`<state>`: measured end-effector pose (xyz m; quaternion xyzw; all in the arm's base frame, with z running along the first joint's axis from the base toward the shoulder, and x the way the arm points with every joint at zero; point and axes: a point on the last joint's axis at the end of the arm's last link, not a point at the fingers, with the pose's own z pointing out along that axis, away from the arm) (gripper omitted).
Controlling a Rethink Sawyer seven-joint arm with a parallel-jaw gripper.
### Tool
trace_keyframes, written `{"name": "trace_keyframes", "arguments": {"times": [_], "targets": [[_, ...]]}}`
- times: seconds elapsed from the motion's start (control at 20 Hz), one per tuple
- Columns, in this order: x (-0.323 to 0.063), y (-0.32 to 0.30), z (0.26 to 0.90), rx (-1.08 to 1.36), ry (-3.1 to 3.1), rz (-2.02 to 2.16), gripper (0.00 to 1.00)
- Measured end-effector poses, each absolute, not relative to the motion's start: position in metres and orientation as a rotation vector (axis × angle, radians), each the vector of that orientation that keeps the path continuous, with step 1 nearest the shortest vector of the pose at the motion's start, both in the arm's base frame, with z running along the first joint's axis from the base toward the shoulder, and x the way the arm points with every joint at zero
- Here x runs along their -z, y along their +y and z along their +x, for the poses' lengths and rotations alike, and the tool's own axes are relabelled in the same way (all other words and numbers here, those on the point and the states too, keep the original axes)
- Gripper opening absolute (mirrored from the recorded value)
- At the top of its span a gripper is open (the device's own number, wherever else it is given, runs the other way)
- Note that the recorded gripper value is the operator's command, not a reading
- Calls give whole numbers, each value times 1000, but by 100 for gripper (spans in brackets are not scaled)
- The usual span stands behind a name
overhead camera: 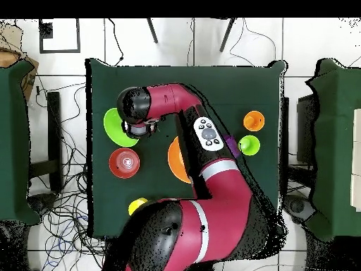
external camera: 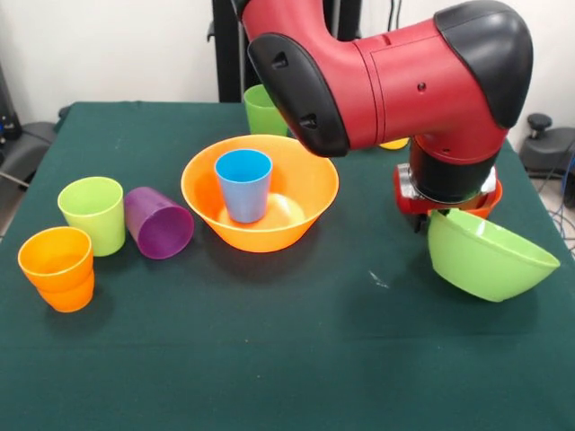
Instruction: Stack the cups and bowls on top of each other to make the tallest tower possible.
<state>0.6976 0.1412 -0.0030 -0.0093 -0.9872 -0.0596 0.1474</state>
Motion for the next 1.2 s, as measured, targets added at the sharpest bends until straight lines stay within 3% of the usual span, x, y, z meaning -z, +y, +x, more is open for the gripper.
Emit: {"name": "trace_keyframes", "arguments": {"times": [1.2], "targets": [[-36,115,715,138,-2902,-51,0]]}}
